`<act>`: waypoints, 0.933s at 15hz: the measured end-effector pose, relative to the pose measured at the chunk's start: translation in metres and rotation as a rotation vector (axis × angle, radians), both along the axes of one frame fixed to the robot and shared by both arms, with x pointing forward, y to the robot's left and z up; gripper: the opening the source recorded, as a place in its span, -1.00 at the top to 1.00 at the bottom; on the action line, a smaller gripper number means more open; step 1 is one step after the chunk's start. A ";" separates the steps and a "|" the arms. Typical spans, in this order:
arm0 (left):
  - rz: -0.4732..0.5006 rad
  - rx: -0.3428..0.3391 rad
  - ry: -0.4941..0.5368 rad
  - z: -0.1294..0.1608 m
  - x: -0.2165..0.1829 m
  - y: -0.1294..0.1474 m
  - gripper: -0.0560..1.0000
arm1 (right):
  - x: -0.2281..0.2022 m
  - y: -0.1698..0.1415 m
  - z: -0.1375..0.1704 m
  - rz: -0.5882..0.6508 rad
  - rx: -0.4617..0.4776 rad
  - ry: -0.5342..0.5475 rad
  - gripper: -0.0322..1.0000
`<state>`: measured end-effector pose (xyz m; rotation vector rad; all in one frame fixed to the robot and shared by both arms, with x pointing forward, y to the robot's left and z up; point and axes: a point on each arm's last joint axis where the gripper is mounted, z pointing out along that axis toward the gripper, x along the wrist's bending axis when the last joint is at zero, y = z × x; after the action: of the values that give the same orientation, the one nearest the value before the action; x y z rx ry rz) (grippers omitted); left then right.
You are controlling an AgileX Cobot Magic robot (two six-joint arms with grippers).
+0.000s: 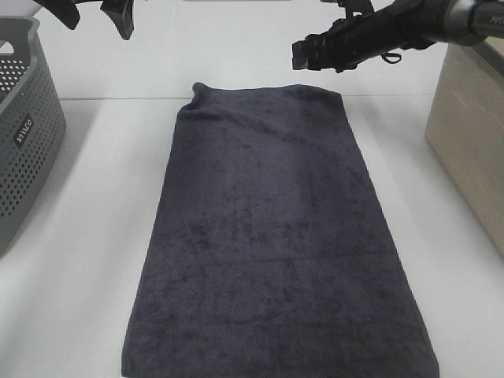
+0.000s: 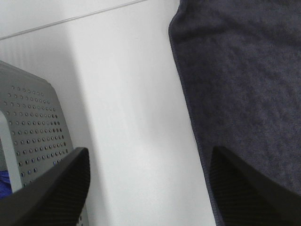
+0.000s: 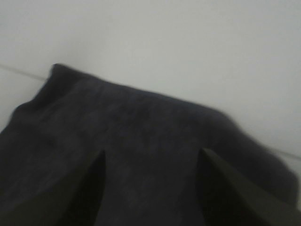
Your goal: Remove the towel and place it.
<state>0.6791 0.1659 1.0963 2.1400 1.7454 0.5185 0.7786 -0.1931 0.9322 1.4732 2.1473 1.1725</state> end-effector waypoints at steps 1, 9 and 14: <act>-0.004 0.003 0.003 0.000 0.000 0.000 -0.38 | -0.012 0.003 0.017 0.048 0.013 0.084 -0.20; -0.017 0.044 -0.022 0.011 0.001 0.023 -0.38 | -0.105 -0.029 0.162 -0.069 -0.228 0.421 -0.60; 0.159 0.017 -0.067 0.048 -0.021 0.110 -0.38 | -0.150 -0.047 0.226 -0.225 -0.266 0.313 -0.60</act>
<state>0.6577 0.2761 1.1446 1.9811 1.8893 0.6400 0.6284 -0.2401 1.1586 1.8070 2.1503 0.5858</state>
